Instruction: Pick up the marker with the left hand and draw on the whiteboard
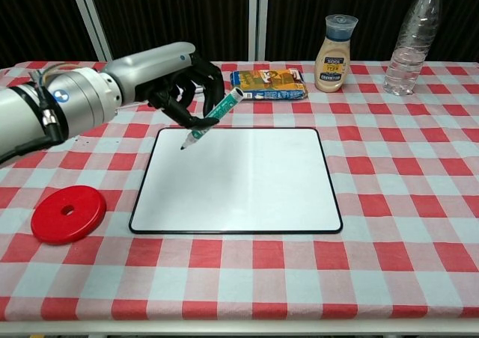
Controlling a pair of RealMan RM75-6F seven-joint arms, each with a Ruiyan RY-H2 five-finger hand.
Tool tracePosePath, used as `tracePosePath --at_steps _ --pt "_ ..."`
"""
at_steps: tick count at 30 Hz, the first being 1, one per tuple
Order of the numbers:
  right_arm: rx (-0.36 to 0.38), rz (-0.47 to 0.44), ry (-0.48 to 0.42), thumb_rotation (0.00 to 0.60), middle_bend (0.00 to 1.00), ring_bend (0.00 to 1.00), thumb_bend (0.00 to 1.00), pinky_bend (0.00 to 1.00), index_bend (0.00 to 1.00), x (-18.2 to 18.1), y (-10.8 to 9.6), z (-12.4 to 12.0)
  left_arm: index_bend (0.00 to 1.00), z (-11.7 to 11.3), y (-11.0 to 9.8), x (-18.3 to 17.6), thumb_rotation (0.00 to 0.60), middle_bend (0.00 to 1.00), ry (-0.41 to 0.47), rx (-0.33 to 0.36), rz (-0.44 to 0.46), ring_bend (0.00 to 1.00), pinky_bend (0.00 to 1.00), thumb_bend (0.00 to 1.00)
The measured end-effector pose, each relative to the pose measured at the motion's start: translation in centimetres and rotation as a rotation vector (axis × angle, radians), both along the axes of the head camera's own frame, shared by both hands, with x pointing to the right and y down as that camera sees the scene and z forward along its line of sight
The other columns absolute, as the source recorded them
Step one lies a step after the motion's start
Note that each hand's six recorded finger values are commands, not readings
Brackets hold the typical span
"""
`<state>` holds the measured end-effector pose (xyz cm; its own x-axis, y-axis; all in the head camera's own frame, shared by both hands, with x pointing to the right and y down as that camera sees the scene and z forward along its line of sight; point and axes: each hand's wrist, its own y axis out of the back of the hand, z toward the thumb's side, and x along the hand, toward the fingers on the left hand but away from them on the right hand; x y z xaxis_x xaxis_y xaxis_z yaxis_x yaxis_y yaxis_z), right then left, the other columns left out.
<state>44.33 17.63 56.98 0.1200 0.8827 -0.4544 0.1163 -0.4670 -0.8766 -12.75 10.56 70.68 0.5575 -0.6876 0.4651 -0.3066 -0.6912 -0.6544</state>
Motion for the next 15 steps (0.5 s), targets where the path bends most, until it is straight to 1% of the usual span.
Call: tracePosePath --at_steps 3,9,15 --pt "-0.002 0.006 0.003 0.600 0.03 0.00 0.17 0.00 0.00 0.1 0.0 0.0 0.59 1.2 0.2 0.2 0.600 0.60 0.002 0.004 0.017 0.72 0.90 0.38" --pt "-0.006 0.006 0.006 0.600 0.03 0.00 0.17 0.00 0.00 0.1 0.0 0.1 0.59 3.5 0.2 -0.5 0.600 0.60 -0.038 0.013 0.044 0.72 0.89 0.38" --pt "-0.009 0.000 0.005 0.600 0.03 0.00 0.17 0.00 0.00 -0.3 -0.1 0.2 0.59 4.4 0.0 -1.2 0.600 0.60 -0.045 0.011 0.040 0.72 0.89 0.38"
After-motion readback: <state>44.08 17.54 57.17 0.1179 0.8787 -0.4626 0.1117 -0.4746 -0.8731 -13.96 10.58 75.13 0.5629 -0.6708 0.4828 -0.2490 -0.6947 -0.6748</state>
